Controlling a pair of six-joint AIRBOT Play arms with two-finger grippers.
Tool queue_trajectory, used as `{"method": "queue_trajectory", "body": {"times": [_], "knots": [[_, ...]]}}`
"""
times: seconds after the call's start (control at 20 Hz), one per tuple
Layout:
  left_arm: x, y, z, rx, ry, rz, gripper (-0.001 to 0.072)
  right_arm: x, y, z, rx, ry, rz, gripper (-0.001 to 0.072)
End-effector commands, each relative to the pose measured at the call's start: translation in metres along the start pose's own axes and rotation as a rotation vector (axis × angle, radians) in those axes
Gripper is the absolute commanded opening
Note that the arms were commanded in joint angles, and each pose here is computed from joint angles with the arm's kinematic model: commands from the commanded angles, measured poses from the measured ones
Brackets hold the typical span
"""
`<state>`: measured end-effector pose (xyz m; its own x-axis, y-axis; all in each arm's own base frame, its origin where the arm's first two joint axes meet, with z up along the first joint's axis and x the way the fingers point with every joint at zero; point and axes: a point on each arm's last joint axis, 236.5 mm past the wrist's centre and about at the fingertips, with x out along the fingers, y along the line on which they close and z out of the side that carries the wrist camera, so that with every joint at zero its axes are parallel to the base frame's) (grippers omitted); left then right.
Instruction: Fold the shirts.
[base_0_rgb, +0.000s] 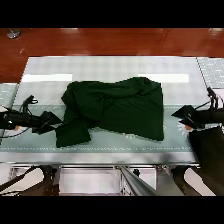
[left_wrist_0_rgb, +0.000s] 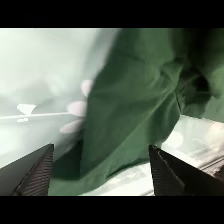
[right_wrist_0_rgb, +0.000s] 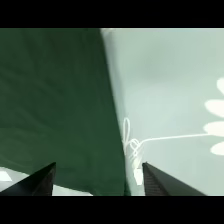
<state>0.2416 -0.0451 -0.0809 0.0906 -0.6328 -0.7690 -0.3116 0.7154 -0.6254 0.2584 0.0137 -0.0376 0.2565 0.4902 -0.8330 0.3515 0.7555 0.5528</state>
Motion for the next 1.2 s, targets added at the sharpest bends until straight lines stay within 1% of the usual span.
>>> {"method": "queue_trajectory", "body": {"times": [0.0, 0.05, 0.1, 0.15, 0.35, 0.55, 0.75, 0.85, 1.05, 1.1, 1.15], "knots": [[0.027, -0.008, -0.008, -0.009, -0.024, -0.05, 0.0701, 0.019, -0.002, -0.035, 0.031, 0.045, 0.052, 0.0615], [0.031, -0.011, -0.009, 0.013, -0.017, -0.042, 0.0696, 0.021, -0.005, -0.04, 0.035, 0.058, 0.046, 0.0615], [0.034, -0.015, -0.011, 0.027, -0.008, -0.043, 0.0532, 0.022, -0.007, -0.044, 0.037, 0.071, 0.043, 0.0615], [0.036, -0.018, -0.014, 0.061, 0.002, -0.045, 0.0022, 0.022, -0.01, -0.047, 0.039, 0.084, 0.031, 0.0615], [0.037, -0.021, -0.014, 0.078, 0.002, -0.053, 0.0021, 0.021, -0.036, -0.062, 0.067, 0.145, -0.086, 0.0615], [0.037, -0.021, -0.014, 0.085, 0.001, -0.053, 0.0021, 0.036, -0.028, -0.086, 0.018, 0.28, -0.093, 0.0615], [0.037, -0.024, -0.013, 0.078, -0.005, -0.065, 0.0021, 0.066, -0.008, -0.076, 0.024, 0.28, -0.048, 0.0615], [0.035, -0.027, -0.006, 0.078, -0.028, -0.075, 0.0021, 0.074, -0.003, -0.071, -0.024, 0.302, -0.067, 0.0615], [0.03, -0.036, 0.002, 0.082, -0.051, -0.098, 0.0021, 0.092, 0.028, -0.05, -0.073, 0.295, -0.056, 0.0614], [0.03, -0.038, 0.003, 0.079, -0.056, -0.107, 0.0021, 0.097, 0.035, -0.049, -0.093, 0.305, -0.052, 0.0527], [0.029, -0.04, 0.004, 0.076, -0.059, -0.113, 0.0021, 0.101, 0.043, -0.048, -0.126, 0.309, -0.047, 0.028]]}}
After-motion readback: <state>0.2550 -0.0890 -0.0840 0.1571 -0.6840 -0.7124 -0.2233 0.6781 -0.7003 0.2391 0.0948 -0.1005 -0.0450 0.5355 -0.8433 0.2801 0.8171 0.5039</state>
